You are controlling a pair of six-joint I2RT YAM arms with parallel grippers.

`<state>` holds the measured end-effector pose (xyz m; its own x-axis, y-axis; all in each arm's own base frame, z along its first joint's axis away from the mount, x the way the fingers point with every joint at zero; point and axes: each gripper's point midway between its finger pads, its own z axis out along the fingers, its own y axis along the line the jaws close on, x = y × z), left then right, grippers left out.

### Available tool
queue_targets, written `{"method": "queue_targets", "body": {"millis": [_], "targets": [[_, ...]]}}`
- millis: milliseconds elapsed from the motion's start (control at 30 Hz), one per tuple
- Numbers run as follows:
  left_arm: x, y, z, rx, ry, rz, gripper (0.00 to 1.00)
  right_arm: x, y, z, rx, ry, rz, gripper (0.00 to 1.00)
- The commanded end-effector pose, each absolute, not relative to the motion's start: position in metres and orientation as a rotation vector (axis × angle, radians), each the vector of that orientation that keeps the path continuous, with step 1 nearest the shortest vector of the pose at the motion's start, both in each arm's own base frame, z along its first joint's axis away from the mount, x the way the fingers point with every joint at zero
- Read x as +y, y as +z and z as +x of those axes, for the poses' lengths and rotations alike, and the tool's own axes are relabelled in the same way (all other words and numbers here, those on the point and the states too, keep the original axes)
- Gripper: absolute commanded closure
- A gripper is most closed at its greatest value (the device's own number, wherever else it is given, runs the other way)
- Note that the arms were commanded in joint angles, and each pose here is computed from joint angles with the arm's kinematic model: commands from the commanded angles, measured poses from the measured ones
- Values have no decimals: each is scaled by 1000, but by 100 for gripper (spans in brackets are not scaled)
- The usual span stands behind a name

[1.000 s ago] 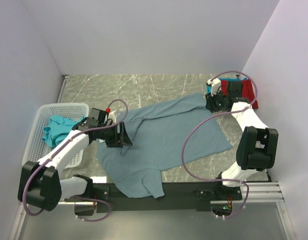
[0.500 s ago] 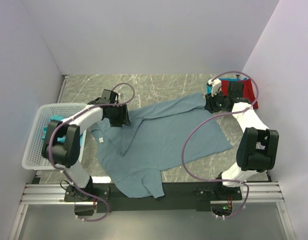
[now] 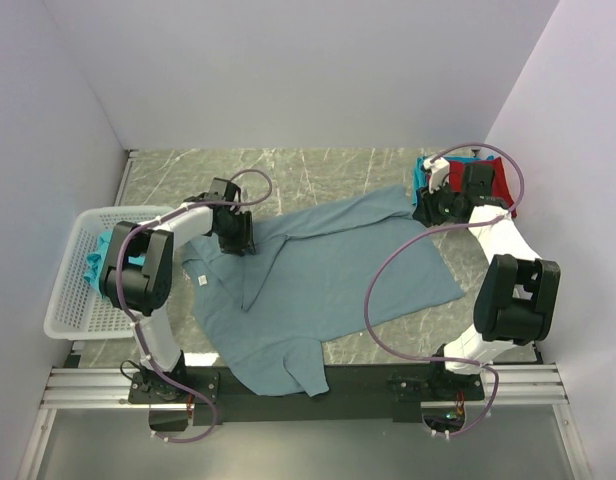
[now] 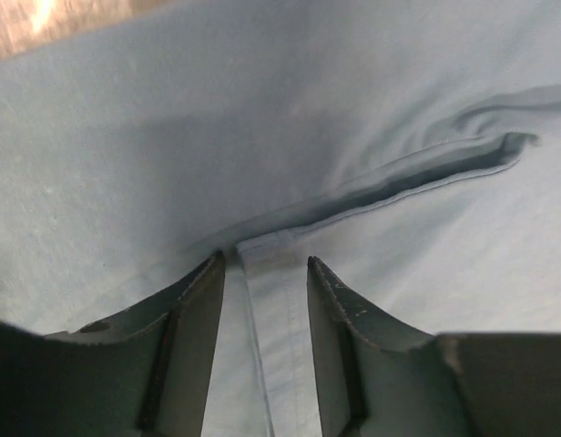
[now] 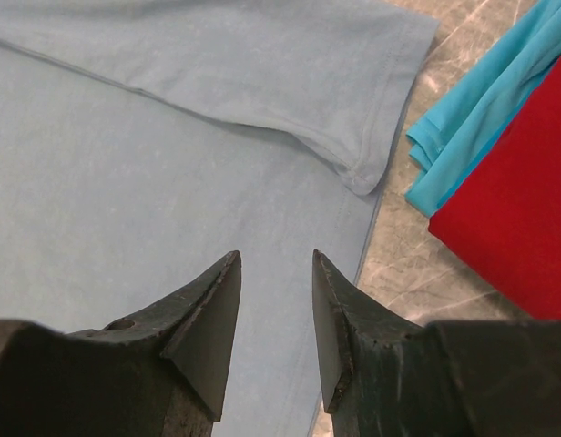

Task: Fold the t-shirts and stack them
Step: Fold the tshirt

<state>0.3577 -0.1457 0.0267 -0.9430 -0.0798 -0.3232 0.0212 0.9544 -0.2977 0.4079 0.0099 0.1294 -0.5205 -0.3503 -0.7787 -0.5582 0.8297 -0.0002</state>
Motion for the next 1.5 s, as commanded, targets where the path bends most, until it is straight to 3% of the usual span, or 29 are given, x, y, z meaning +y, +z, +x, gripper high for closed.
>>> {"method": "queue_targets", "body": {"millis": [0, 333, 500, 933, 1367, 1467], "targets": [[-152, 38, 368, 2737, -459, -10, 54, 11, 143, 404, 2132, 333, -653, 55], [-157, 35, 360, 2755, -513, 7, 80, 9, 146, 403, 2126, 344, -645, 54], [-156, 40, 362, 2742, -502, 11, 99, 8, 146, 402, 2126, 347, -641, 54], [-211, 66, 335, 2691, -867, 169, 99, 5, 149, 402, 2124, 343, -633, 53], [-271, 75, 291, 2697, -1013, 340, 99, 2, 150, 402, 2128, 339, -621, 53], [-282, 69, 288, 2710, -1013, 346, 88, 1, 149, 402, 2132, 341, -619, 53]]}}
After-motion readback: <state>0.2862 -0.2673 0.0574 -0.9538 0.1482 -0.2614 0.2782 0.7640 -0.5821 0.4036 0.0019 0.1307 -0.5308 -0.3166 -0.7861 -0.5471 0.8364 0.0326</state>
